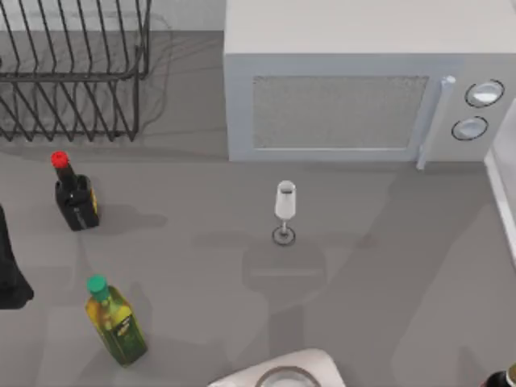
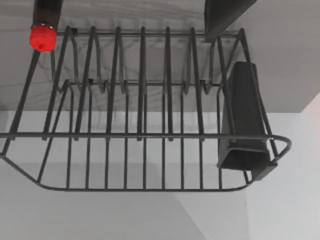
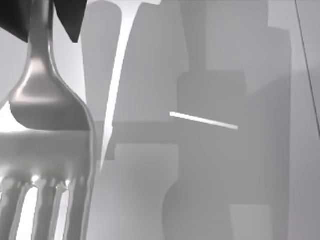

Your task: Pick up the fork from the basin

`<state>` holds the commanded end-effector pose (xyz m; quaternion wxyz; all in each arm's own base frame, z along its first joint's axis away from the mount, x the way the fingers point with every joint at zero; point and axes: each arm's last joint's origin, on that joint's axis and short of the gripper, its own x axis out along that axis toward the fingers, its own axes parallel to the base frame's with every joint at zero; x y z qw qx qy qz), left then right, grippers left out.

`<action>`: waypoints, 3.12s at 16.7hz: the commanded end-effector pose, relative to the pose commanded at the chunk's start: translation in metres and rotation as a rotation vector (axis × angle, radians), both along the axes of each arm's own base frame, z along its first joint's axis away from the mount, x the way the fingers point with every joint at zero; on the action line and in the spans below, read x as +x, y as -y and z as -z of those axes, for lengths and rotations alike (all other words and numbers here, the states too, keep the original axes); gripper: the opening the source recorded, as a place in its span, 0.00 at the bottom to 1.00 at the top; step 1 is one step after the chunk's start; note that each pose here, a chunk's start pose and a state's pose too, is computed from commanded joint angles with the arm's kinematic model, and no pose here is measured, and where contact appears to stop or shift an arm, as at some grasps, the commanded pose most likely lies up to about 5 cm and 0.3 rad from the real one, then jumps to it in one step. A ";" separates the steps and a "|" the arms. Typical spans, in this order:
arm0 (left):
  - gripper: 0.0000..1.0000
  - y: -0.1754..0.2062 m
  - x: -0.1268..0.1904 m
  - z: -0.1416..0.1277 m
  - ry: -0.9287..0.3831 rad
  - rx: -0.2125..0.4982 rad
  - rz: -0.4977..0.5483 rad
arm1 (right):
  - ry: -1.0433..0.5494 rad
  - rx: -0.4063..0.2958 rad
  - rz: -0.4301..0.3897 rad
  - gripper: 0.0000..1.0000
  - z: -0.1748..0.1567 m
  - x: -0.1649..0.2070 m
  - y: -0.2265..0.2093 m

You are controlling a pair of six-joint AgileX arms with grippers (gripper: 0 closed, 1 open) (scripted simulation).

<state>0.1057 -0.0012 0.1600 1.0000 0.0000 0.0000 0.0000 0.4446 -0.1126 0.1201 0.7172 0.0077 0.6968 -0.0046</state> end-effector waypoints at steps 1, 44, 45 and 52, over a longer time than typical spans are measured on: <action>1.00 0.000 0.000 0.000 0.000 0.000 0.000 | -0.003 0.001 0.000 0.00 -0.017 -0.001 0.000; 1.00 0.000 0.000 0.000 0.000 0.000 0.000 | -0.019 0.004 -0.007 0.00 -0.057 -0.212 -0.300; 1.00 0.000 0.000 0.000 0.000 0.000 0.000 | -0.023 0.000 -0.007 0.00 -0.048 -0.213 -0.299; 1.00 0.000 0.000 0.000 0.000 0.000 0.000 | -0.029 -0.004 -0.007 0.15 -0.040 -0.215 -0.298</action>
